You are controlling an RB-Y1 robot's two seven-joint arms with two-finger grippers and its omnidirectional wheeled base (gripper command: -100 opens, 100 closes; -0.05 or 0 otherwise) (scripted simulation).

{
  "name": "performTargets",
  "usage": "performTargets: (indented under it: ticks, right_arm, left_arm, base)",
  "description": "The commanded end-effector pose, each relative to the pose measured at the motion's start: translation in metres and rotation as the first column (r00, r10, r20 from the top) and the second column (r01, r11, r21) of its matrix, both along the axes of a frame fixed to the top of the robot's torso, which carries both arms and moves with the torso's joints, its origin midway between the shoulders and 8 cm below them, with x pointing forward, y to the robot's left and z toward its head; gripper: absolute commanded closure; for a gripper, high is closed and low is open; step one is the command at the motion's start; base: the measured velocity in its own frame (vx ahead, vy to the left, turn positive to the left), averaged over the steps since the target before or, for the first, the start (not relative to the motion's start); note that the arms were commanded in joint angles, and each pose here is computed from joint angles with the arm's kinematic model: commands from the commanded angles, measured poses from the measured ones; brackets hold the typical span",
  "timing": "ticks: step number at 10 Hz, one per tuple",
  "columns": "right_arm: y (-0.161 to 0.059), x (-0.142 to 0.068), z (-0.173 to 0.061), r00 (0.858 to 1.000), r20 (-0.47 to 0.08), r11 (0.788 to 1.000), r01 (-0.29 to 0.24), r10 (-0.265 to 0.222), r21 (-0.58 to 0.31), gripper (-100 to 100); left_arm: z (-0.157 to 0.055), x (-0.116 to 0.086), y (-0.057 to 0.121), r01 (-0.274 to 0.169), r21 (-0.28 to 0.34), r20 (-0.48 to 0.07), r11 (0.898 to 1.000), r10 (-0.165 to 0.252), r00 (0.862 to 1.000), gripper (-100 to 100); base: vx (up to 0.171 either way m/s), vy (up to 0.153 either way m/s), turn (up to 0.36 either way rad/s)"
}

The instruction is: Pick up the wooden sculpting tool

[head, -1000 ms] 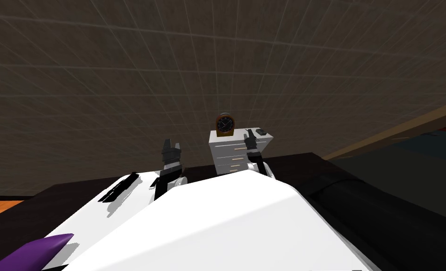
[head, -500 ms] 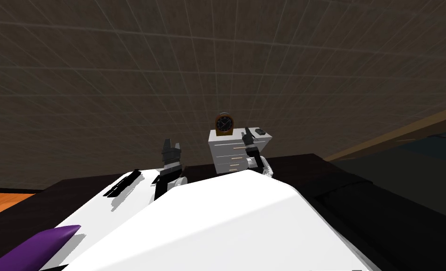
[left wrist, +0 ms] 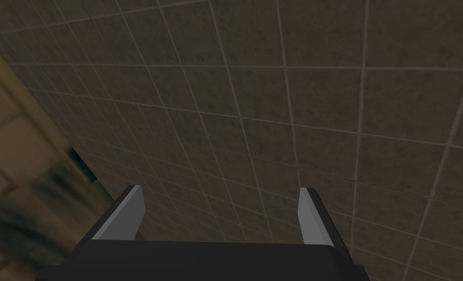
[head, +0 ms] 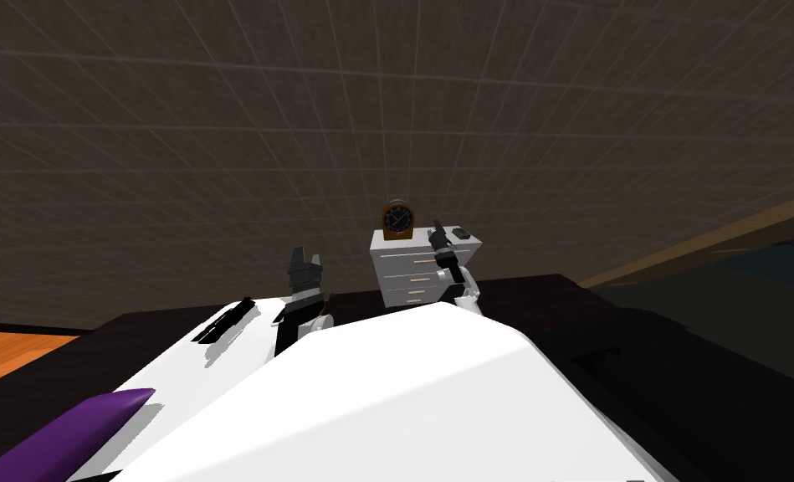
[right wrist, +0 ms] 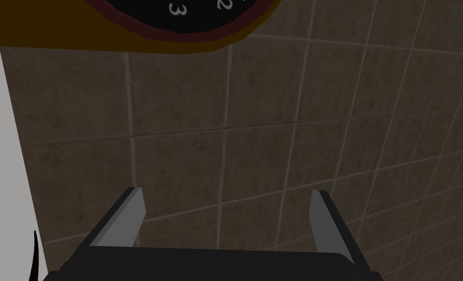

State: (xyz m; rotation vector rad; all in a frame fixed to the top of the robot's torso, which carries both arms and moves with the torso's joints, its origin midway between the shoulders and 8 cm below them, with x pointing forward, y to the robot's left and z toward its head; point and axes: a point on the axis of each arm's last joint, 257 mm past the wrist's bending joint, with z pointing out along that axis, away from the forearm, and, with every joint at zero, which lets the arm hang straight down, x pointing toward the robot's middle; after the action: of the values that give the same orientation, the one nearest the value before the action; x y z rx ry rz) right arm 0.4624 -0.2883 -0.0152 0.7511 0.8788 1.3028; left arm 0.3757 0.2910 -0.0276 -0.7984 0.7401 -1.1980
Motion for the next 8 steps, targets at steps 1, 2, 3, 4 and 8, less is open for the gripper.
performTargets:
  ticks: [1,2,3,4,8]
  right_arm:
    - [-0.007,0.017,-0.004,0.999,-0.036,1.000,-0.002,0.003,0.027,-100]
    - [-0.003,0.022,0.007,1.000,-0.018,1.000,-0.010,0.010,0.028,-100]
    - [-0.001,0.023,0.012,1.000,-0.007,1.000,-0.014,0.014,0.028,-100]
    - [-0.011,0.039,0.005,0.999,-0.051,0.998,-0.007,0.009,0.056,-100]
    - [-0.011,0.063,0.026,0.999,-0.047,0.996,-0.017,0.021,0.091,-100]
  left_arm:
    - [0.000,0.000,0.000,0.000,0.000,0.000,1.000,0.000,1.000,0]
    - [0.000,0.000,0.000,0.000,0.000,0.000,1.000,0.000,1.000,0]
    - [0.000,0.000,0.000,0.000,0.000,0.000,1.000,0.000,1.000,0]
    - [0.000,0.000,0.000,0.000,0.000,0.000,1.000,0.000,1.000,0]
    - [0.000,0.000,0.000,0.000,0.000,0.000,1.000,0.000,1.000,0]
  base:
    - [-0.039,-0.033,0.040]
    - [-0.034,-0.027,0.017]
    - [-0.013,-0.013,-0.003]
    - [-0.029,-0.029,0.031]
    - [-0.028,-0.022,0.018]
